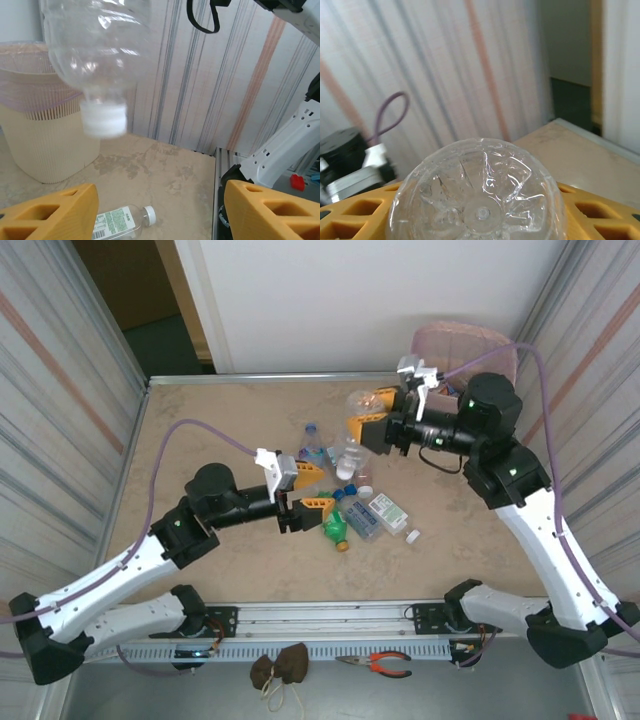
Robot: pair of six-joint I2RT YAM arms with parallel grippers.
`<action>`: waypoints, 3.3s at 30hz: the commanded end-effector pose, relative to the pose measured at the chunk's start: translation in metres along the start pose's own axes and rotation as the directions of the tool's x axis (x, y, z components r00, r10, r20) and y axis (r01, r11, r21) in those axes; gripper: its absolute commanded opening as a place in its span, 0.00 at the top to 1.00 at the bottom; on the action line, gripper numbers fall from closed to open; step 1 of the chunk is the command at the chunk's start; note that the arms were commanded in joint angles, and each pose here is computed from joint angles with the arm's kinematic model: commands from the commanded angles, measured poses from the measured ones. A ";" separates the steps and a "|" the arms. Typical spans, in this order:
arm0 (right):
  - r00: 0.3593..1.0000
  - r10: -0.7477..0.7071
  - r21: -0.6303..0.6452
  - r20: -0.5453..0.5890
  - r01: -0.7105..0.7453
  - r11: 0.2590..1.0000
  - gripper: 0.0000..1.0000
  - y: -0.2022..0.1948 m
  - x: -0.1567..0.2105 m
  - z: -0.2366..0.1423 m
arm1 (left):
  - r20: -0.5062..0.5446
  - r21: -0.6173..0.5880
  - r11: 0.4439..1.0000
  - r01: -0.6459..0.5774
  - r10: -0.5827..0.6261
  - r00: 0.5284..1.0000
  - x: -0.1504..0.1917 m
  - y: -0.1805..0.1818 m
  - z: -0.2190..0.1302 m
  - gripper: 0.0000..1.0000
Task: Put the plastic bottles in the bin
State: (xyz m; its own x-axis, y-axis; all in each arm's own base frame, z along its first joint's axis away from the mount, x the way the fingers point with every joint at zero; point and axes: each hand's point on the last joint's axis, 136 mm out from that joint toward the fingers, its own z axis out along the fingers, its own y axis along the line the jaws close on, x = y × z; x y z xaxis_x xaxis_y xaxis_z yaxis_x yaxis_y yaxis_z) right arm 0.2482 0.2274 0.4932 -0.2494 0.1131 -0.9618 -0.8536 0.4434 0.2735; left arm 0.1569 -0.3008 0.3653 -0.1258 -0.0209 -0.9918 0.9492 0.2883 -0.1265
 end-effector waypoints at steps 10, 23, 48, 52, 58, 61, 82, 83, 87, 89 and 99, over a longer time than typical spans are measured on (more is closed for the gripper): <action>0.984 -0.061 0.484 0.167 -0.028 0.875 0.51 -0.144 -0.069 -0.056 | 0.007 -0.053 0.999 -0.001 0.002 1.000 0.001 0.007 -0.008 0.31; 0.970 -0.126 0.669 0.206 -0.046 0.741 0.51 -0.246 -0.087 -0.086 | 0.045 -0.055 0.998 0.013 -0.011 0.999 -0.002 0.006 -0.013 0.31; 0.992 0.125 0.663 -0.028 -0.075 0.745 0.51 -0.336 0.057 -0.040 | 0.049 -0.052 0.996 0.067 -0.064 0.997 0.009 0.007 -0.012 0.33; 0.978 0.199 0.653 -0.060 -0.112 0.749 0.50 -0.346 0.079 -0.031 | 0.068 -0.054 0.996 0.068 -0.065 0.996 0.008 0.008 -0.012 0.37; 0.949 0.302 0.662 -0.095 -0.166 0.731 0.45 -0.359 0.108 -0.026 | 0.061 -0.047 0.996 0.081 -0.078 0.995 0.011 0.009 -0.009 0.37; 0.938 0.335 0.660 -0.093 -0.193 0.726 0.38 -0.359 0.110 -0.027 | 0.057 -0.059 0.995 0.084 -0.080 0.995 0.016 0.011 -0.009 0.38; 0.963 0.269 0.633 0.012 -0.216 0.744 0.37 -0.340 0.029 -0.041 | 0.054 -0.090 0.993 0.080 -0.076 0.996 0.019 0.015 -0.014 0.37; 0.961 0.278 0.635 0.006 -0.218 0.741 0.41 -0.342 0.031 -0.038 | 0.054 -0.091 0.993 0.080 -0.075 0.996 0.018 0.014 -0.015 0.37; 0.946 0.322 0.644 -0.045 -0.219 0.733 0.54 -0.348 0.042 -0.030 | 0.051 -0.110 0.991 0.081 -0.076 0.996 0.021 0.017 -0.017 0.37; 0.929 0.363 0.675 -0.079 -0.218 0.705 0.61 -0.353 0.054 -0.031 | 0.048 -0.118 0.990 0.084 -0.078 0.996 0.022 0.018 -0.017 0.37; 0.769 0.575 0.736 -0.277 -0.215 0.642 0.68 -0.353 0.132 -0.025 | 0.031 -0.126 0.988 0.087 -0.084 0.996 0.026 0.021 -0.014 0.37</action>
State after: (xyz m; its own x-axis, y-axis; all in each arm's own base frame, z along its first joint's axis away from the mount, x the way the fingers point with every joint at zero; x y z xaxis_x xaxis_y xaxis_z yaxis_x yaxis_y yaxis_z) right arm 0.5241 0.0588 0.3013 -0.7144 0.1488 -0.6837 -0.1829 0.9034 0.3877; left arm 0.1667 -0.2832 0.3361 -0.2015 -0.0703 -0.9770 0.8960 0.3897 -0.2129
